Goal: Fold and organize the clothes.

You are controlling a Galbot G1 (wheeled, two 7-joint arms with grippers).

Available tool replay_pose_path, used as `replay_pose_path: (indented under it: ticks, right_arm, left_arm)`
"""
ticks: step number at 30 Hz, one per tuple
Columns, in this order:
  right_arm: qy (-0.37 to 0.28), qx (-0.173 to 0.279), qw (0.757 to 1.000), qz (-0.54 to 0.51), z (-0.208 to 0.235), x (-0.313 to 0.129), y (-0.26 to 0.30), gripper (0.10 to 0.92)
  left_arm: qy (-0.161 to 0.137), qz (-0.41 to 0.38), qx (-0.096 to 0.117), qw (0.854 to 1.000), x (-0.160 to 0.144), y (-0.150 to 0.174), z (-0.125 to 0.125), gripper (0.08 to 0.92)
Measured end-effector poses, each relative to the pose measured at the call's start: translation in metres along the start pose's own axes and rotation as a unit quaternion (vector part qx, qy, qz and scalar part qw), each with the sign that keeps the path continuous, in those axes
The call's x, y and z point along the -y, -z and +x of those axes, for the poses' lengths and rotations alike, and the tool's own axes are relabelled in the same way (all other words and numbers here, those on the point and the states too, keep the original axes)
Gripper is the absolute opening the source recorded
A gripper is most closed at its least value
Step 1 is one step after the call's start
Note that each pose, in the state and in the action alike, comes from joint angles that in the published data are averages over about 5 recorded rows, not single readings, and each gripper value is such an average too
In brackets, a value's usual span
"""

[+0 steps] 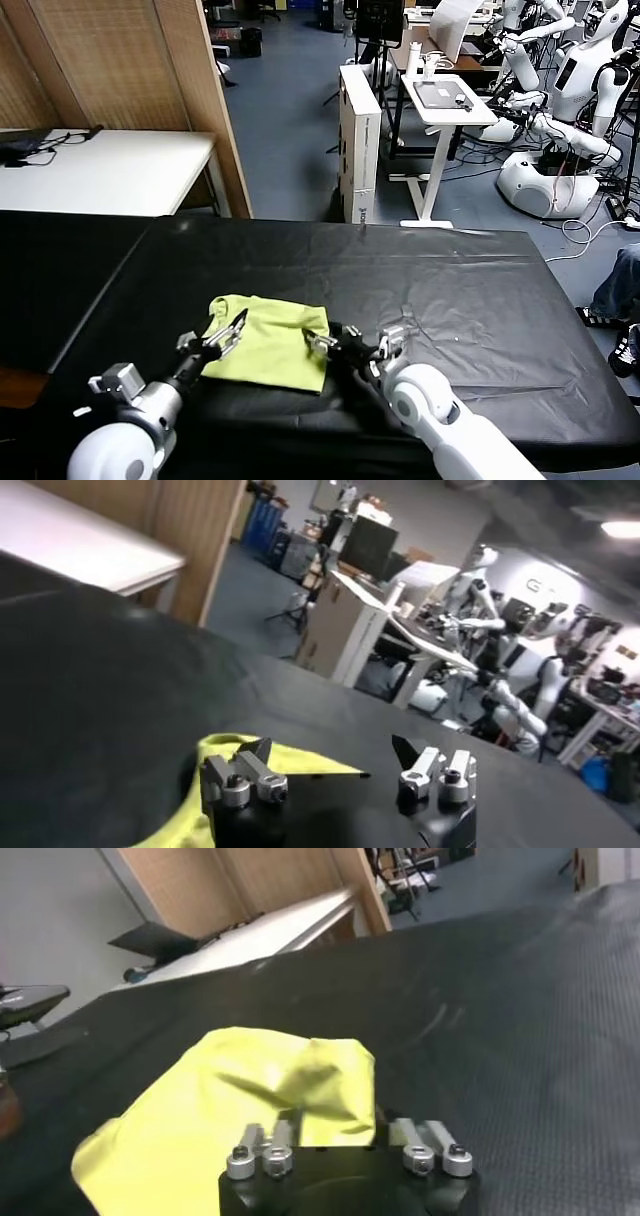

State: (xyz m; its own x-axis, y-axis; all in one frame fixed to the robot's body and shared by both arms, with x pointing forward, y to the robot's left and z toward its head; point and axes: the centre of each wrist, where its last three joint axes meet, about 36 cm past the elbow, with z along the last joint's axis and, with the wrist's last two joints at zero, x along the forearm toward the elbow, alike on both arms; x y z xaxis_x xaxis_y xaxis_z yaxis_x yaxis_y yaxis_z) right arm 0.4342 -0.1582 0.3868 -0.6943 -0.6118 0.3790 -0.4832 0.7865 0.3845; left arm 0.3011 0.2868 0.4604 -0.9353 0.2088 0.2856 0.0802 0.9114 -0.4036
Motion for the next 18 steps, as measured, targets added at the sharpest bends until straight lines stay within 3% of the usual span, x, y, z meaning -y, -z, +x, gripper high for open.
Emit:
replay_pose_path:
  ticks: [3,6,15,18]
  right_arm:
    - [-0.017,0.003,1.000,0.002,0.003,0.007,0.008,0.183]
    - [-0.040,0.001,0.999,0.007,0.009,0.019,0.020,0.155]
    - [-0.097,-0.015,0.994,0.039,0.040,0.058,0.051,0.163]
    - [-0.101,-0.016,0.994,0.048,0.050,0.064,0.056,0.277]
  left_arm:
    - [0.007,0.001,0.002,1.000,-0.003,0.000,0.002,0.907]
    - [0.012,0.004,0.003,1.000,-0.005,-0.002,0.003,0.907]
    - [0.018,0.006,0.004,1.000,-0.003,-0.008,0.001,0.907]
    - [0.018,0.001,0.008,1.000,-0.003,-0.010,0.000,0.907]
